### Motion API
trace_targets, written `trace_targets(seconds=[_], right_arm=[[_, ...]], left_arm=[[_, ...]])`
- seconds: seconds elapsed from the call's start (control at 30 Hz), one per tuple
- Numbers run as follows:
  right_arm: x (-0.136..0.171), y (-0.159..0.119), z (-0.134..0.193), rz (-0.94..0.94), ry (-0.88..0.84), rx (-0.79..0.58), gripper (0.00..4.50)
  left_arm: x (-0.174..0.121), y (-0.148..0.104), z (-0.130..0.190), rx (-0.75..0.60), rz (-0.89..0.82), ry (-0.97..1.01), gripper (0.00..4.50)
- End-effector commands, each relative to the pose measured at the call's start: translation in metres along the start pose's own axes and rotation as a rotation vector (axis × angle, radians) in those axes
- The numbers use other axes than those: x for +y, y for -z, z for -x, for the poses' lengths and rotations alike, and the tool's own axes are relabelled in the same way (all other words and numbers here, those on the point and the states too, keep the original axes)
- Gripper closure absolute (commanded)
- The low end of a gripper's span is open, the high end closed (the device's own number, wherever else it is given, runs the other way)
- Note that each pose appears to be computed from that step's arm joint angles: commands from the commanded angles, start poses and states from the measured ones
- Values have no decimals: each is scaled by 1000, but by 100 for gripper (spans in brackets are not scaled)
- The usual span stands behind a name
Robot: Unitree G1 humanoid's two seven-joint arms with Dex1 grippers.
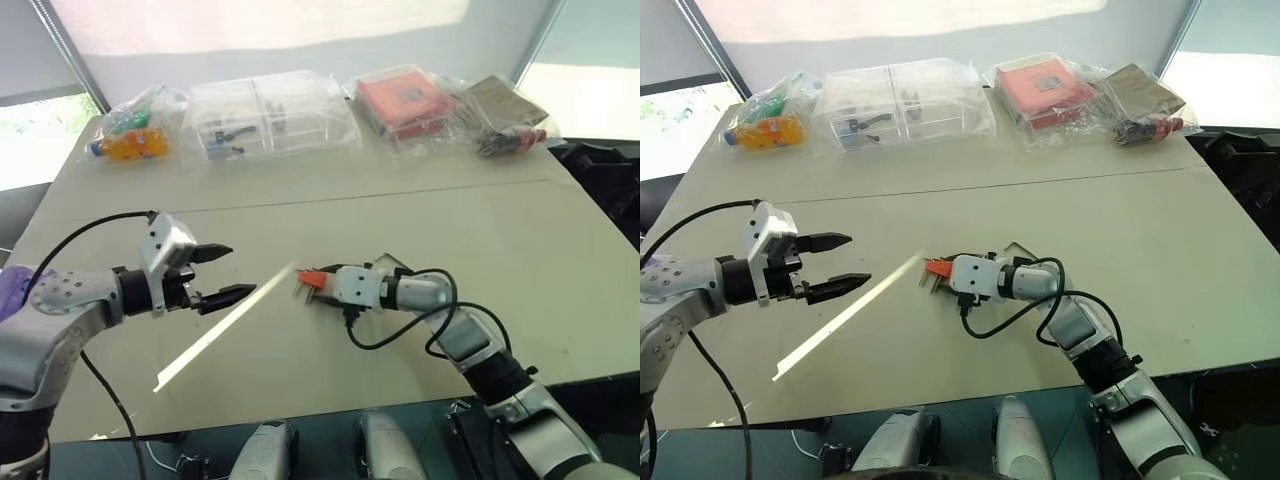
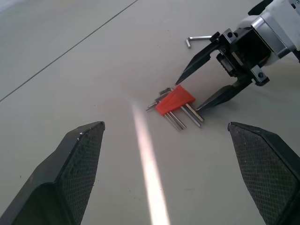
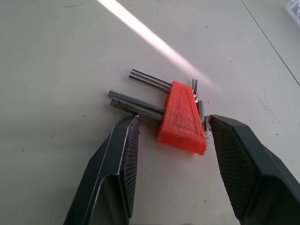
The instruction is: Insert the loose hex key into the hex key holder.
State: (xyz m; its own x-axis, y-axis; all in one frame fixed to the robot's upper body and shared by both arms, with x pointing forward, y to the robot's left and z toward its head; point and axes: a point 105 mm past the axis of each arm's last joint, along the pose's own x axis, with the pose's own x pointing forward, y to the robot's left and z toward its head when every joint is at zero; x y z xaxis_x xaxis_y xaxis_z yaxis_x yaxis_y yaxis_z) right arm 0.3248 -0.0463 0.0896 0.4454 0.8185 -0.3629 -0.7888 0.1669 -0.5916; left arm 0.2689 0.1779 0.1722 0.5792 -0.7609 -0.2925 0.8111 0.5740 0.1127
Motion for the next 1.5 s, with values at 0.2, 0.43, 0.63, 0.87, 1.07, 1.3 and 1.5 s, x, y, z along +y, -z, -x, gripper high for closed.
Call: trace_targets(seconds=[0.2, 0.43, 0.63, 0.87, 1.07, 1.3, 1.5], right_arm=[[-11, 22, 6, -66, -36, 63, 206], [-9, 38, 13, -99, -56, 112, 206], [-2, 48, 16, -156, -75, 153, 206], [4, 52, 12, -362, -72, 154, 206], [10, 50, 8, -492, -79, 147, 206], [14, 44, 3, -490, -83, 135, 231], [12, 36, 0, -477, -60, 113, 350]], left_arm=[[-2, -10, 2, -26, -44, -10, 10], [-3, -11, 1, -32, -44, -11, 10], [-2, -12, 1, -34, -47, -14, 10], [-1, -14, 0, -39, -52, -14, 10], [-1, -15, -1, -40, -57, -15, 10], [1, -15, -1, -40, -59, -21, 4], [1, -15, -2, -44, -53, -22, 0]])
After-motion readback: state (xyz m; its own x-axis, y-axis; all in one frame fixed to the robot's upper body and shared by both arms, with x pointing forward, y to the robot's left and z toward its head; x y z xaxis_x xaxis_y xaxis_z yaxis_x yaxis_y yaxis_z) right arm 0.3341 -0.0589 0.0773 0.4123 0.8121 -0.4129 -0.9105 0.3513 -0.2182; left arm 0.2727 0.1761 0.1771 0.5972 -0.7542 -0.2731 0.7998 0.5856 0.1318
